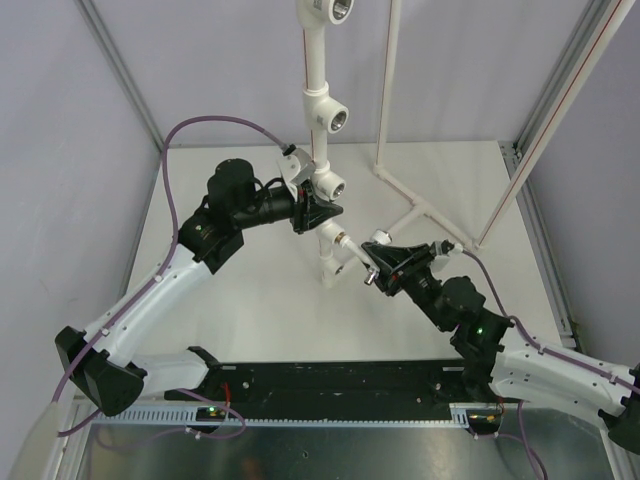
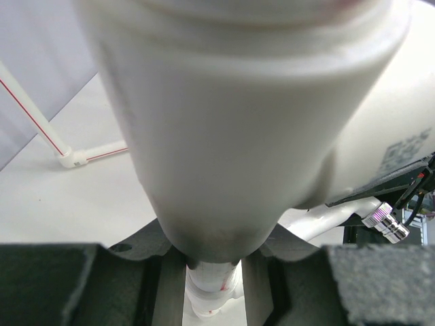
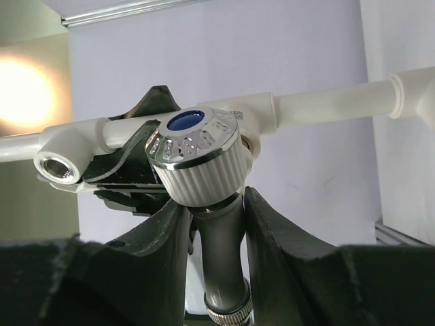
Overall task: Install the water faucets
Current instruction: Screw the water faucet onto the adaptor.
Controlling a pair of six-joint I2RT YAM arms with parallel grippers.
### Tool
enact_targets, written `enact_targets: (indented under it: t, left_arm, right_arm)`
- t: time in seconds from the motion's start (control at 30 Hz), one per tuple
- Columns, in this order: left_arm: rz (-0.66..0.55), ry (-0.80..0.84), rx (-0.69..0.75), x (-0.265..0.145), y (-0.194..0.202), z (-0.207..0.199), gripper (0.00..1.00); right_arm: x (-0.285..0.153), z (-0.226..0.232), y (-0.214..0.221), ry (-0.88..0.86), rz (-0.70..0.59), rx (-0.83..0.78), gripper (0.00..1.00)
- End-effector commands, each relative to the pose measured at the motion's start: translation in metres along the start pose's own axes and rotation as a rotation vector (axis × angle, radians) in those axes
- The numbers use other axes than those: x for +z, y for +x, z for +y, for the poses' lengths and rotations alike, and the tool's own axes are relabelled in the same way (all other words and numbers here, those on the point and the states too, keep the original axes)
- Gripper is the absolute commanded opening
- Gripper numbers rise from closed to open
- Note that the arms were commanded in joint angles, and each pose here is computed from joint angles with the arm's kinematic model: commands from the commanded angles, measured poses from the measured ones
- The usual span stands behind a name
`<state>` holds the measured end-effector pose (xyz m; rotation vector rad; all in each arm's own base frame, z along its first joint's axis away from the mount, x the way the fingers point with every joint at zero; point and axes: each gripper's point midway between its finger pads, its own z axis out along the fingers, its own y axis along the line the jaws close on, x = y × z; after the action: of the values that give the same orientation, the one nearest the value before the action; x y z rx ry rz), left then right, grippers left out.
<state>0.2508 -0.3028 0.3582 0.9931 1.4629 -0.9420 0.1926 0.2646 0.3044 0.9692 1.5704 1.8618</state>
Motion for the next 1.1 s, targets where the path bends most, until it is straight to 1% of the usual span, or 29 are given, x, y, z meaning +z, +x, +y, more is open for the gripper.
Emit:
enact_targets:
  t: [0.0,0.03,0.17,0.33,0.4,0.53,0.7,0.77,0.83,0.87,0.9,0.93,1.0,1.07]
  left_arm:
    - [0.144,0.152,-0.156,-0.001,0.038,-0.04,0.09]
    - [0.144,0.152,-0.157,0.0,0.038,-0.04,0.09]
    - [0.146,0.157,-0.16,0.0,0.038,-0.04,0.09]
    - [0.146,0.158,-0.161,0.0,0.039,-0.04,0.09]
    - [0.147,0.16,-0.161,0.0,0.039,-0.04,0.09]
    - [0.147,0.161,-0.162,0.0,0.039,-0.041,0.09]
    - [0.146,0.162,-0.161,0.0,0.038,-0.041,0.09]
    - [0.147,0.162,-0.161,0.0,0.039,-0.041,0.09]
    - [0.147,0.163,-0.162,0.0,0.039,-0.041,0.09]
    - [0.147,0.163,-0.162,0.0,0.039,-0.041,0.09]
    - [0.146,0.162,-0.161,0.0,0.039,-0.041,0.09]
    - [0.147,0.162,-0.161,0.0,0.039,-0.041,0.09]
    - [0.145,0.159,-0.159,0.0,0.039,-0.041,0.09]
    - [0.145,0.16,-0.159,0.0,0.038,-0.041,0.09]
  right_arm:
    - [0.001,0.009,0.003,-0.02,0.003,0.18,0.0]
    - [0.001,0.013,0.003,-0.028,0.004,0.159,0.0]
    - [0.005,0.011,0.001,0.008,-0.005,-0.02,0.01]
    - [0.01,0.016,0.001,0.01,0.002,-0.165,0.26]
    - [0.013,0.019,0.0,0.002,0.0,-0.21,0.32]
    - [0.019,0.026,-0.003,-0.008,-0.017,-0.3,0.37]
    - [0.027,0.03,-0.005,-0.013,-0.027,-0.375,0.4]
    - [0.03,0.031,-0.005,-0.015,-0.026,-0.389,0.39]
    - [0.033,0.031,-0.004,-0.018,-0.026,-0.403,0.25]
    - [0.034,0.031,-0.004,-0.019,-0.027,-0.415,0.13]
    - [0.035,0.03,-0.005,-0.019,-0.03,-0.441,0.07]
    - [0.036,0.03,-0.005,-0.018,-0.03,-0.471,0.03]
    - [0.036,0.033,-0.004,-0.032,-0.03,-0.569,0.01]
    - [0.034,0.037,-0.003,-0.059,-0.05,-0.733,0.0]
